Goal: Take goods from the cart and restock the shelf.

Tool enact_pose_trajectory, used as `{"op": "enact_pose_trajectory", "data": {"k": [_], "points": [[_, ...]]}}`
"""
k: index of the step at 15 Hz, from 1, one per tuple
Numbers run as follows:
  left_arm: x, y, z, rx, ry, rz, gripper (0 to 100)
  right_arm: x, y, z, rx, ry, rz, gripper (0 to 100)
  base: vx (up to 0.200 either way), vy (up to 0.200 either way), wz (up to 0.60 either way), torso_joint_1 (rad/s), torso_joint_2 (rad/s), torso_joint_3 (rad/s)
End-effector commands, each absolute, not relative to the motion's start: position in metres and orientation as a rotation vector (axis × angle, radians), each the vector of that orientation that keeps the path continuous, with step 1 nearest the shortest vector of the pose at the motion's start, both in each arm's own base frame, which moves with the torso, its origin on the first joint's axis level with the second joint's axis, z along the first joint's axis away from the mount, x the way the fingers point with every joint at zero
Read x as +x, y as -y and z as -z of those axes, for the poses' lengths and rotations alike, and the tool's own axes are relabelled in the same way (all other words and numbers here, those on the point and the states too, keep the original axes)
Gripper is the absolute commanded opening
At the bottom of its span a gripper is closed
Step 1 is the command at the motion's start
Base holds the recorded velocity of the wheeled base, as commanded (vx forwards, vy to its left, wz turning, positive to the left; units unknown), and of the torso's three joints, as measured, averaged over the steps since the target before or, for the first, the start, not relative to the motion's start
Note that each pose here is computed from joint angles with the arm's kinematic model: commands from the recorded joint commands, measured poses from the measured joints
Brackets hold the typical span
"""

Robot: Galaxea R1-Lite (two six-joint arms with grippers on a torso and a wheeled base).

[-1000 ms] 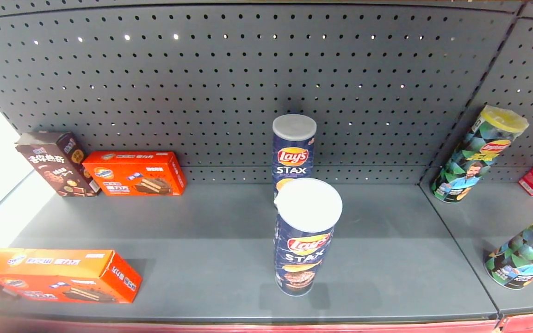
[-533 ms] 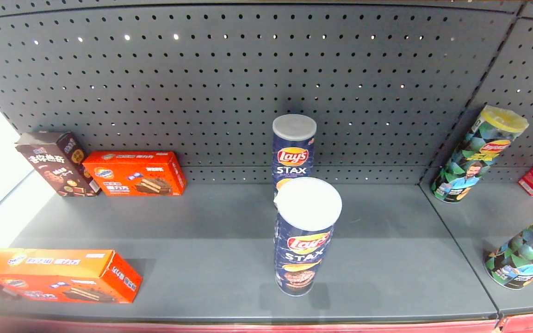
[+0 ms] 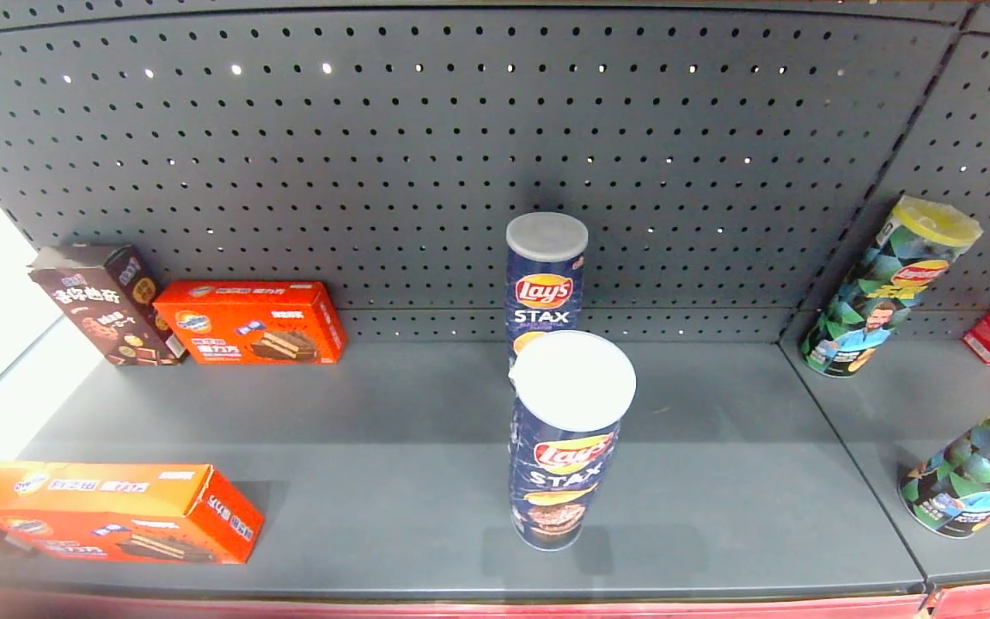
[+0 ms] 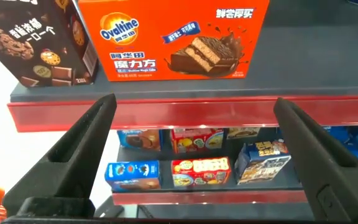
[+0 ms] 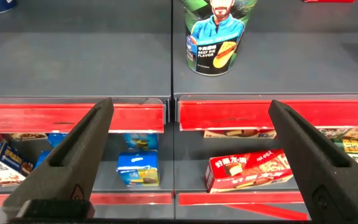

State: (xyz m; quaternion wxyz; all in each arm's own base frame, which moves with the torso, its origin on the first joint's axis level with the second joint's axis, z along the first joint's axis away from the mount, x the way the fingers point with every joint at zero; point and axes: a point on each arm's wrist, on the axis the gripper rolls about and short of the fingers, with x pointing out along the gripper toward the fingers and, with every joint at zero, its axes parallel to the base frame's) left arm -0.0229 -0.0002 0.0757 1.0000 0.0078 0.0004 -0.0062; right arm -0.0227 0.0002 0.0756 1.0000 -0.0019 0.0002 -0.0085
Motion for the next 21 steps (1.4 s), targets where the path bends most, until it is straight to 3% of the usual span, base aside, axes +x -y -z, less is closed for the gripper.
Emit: {"op": "enact_pose_trajectory", "data": {"k": [1,7,21], "points": [[-0.0226,0.0003,-0.0759,0.017,-0.004,0.015,100,-0.0226,-0.0002,-0.0757,-0.005,-0.002,0.017,100,0.000,0.000,0.00,0.000,0.00,0.000],[-0.0226,0.0000,-0.0751,0.072,-0.008,0.003,100,-0.0226,-0.0002,-0.0757,-0.005,-0.002,0.015,100,-0.033,0.000,0.00,0.000,0.00,0.000],[-0.0226,-0.0001,-0.0759,0.006,-0.005,-0.002,100,-0.0226,-0.0002,-0.0757,-0.006,-0.002,0.014,100,-0.014,0.000,0.00,0.002,0.00,0.000]]}}
